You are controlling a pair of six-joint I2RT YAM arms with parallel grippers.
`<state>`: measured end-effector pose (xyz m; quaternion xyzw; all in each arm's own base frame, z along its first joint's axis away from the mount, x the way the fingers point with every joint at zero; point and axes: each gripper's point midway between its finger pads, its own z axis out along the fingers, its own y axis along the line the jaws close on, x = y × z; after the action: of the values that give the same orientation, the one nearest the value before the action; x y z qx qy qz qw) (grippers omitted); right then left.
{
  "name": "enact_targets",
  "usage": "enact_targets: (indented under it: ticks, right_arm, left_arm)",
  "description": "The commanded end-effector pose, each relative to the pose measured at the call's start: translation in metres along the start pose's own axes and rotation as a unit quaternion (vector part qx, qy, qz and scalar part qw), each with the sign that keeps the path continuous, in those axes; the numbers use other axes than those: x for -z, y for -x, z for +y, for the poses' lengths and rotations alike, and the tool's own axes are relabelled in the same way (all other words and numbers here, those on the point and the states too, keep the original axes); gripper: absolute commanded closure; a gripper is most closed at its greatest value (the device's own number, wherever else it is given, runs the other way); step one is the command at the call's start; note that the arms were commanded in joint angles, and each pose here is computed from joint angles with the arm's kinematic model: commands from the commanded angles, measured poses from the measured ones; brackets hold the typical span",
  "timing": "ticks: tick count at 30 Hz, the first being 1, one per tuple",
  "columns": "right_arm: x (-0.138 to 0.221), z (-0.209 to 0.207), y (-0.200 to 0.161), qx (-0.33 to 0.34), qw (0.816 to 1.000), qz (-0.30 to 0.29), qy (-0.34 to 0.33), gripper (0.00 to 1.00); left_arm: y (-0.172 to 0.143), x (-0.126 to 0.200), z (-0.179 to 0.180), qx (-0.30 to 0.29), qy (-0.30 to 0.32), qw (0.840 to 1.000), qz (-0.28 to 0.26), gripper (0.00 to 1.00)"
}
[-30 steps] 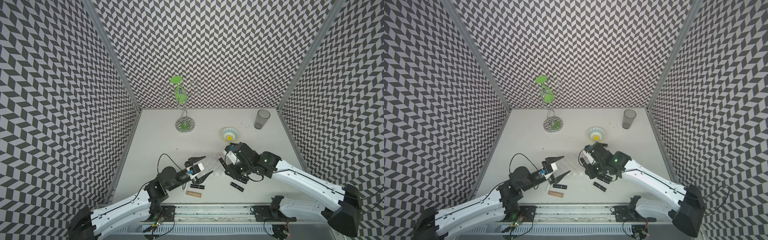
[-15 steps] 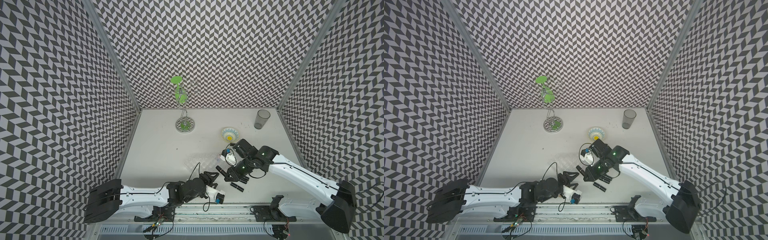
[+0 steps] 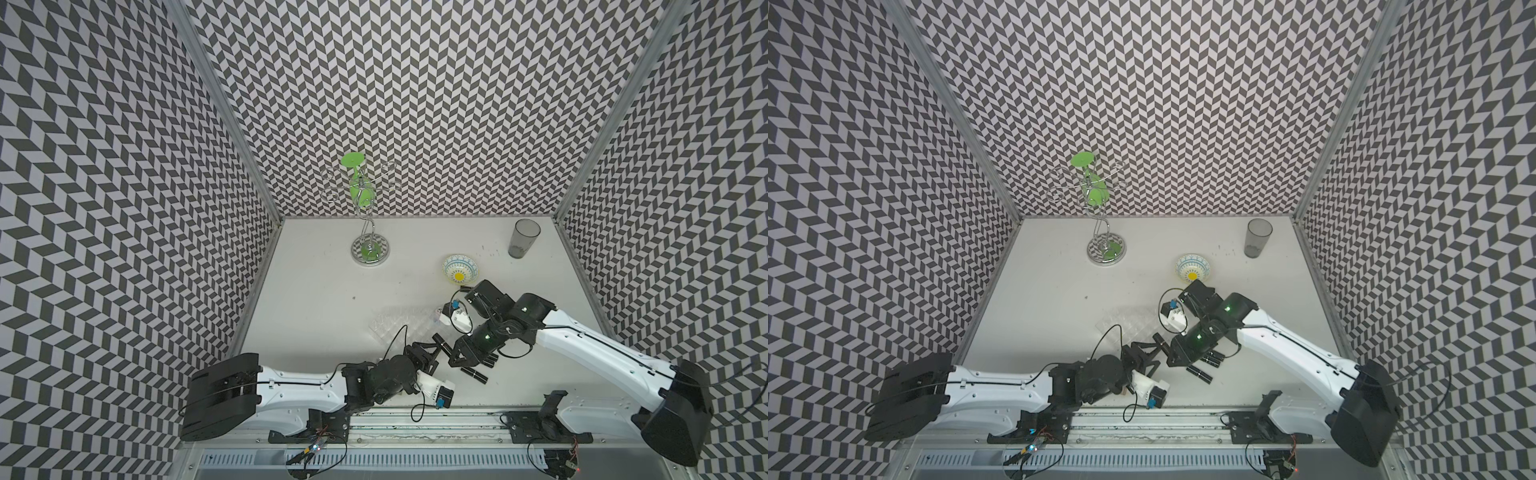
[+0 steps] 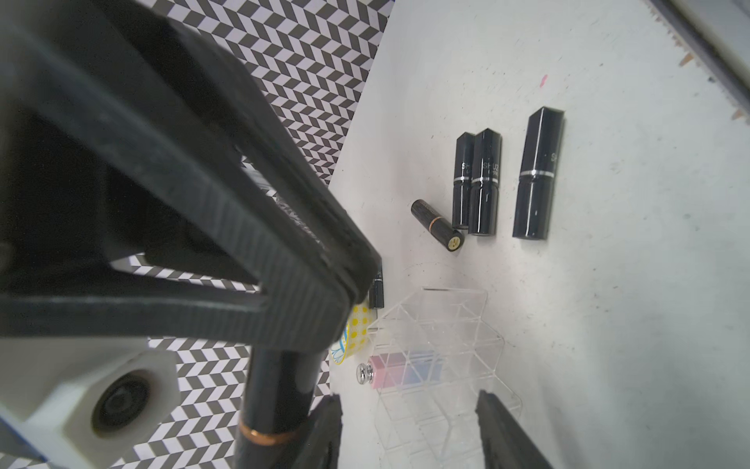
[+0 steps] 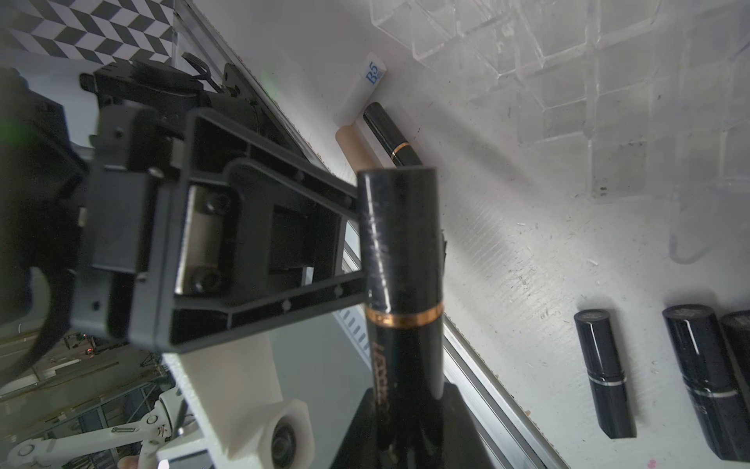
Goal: Arrange the lipsticks in the organizer
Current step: Adjust the lipstick.
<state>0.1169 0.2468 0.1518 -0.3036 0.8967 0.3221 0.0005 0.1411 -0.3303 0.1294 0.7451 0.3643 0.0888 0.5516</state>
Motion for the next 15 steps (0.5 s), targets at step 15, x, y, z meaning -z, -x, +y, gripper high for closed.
enact_targets:
  ticks: [15]
  right_arm:
    - [-0.018, -0.005, 0.01, 0.003, 1.0, 0.017, 0.026, 0.94]
  left_arm:
    - [0.018, 0.041, 0.061, 0.096, 0.063, 0.988, -0.105, 0.42]
